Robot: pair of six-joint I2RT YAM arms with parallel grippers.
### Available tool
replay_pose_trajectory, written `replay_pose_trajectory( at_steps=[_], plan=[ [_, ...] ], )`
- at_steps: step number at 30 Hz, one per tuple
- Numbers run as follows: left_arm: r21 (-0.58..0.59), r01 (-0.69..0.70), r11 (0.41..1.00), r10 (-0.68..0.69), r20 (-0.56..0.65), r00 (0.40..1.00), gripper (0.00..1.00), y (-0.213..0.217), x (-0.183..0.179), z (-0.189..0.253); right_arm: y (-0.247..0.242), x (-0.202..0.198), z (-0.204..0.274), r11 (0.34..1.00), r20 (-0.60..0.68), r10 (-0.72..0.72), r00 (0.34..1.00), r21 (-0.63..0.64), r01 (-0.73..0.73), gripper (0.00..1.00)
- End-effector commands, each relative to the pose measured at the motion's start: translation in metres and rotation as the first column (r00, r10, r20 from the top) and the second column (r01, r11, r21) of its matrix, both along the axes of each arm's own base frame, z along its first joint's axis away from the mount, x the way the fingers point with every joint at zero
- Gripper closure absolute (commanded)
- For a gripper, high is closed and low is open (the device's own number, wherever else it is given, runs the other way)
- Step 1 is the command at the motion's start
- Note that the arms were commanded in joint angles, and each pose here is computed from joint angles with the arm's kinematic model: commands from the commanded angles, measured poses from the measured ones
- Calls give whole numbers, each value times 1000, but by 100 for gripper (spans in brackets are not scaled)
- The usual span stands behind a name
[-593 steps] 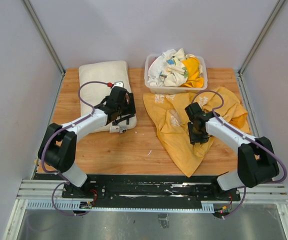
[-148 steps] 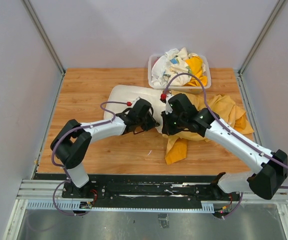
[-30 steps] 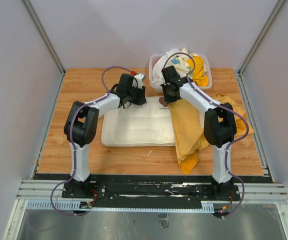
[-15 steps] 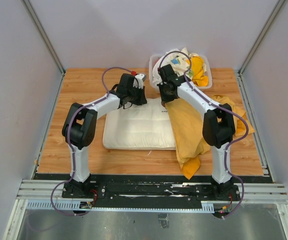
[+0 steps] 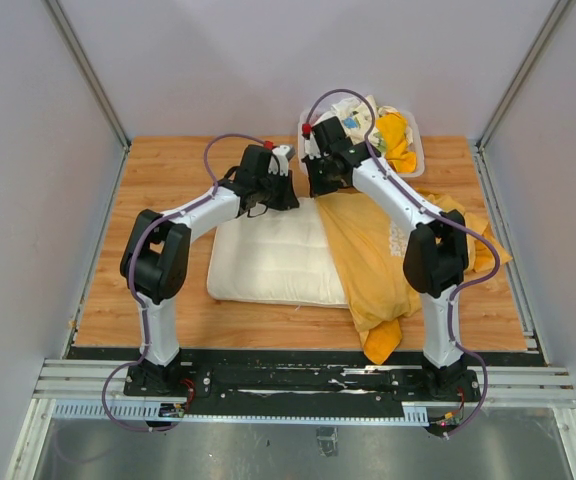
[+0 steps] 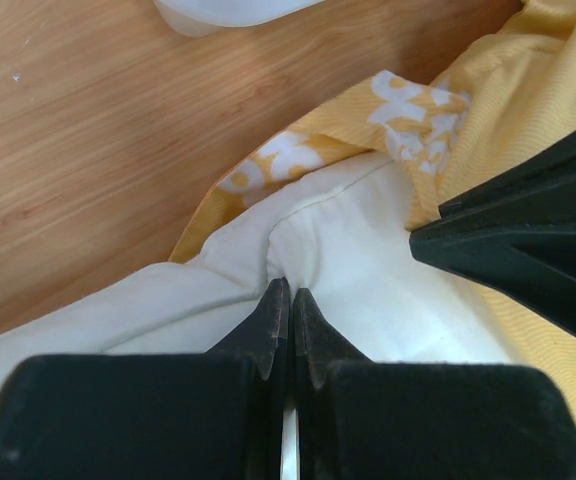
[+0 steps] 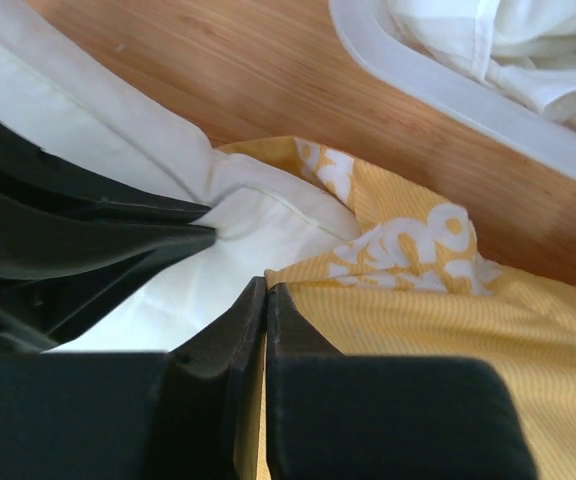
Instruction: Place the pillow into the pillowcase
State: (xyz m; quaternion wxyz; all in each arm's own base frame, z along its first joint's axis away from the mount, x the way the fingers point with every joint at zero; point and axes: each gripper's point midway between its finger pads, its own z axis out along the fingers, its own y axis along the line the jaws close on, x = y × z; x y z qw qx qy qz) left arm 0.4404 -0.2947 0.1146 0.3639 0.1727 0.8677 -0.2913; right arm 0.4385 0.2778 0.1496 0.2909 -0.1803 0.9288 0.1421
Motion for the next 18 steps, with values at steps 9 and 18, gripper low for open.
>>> replay_pose_trajectory(
  at_steps=[9,18],
  plan=[
    [-100,-7,995,12,50,999,100,-12,7,39,48,-17,3,986,6,146,989,76,-146,99],
    [-122,-28,992,33,39,999,100,-7,16,36,66,-41,-24,956,-137,243,960,203,-213,99]
  ],
)
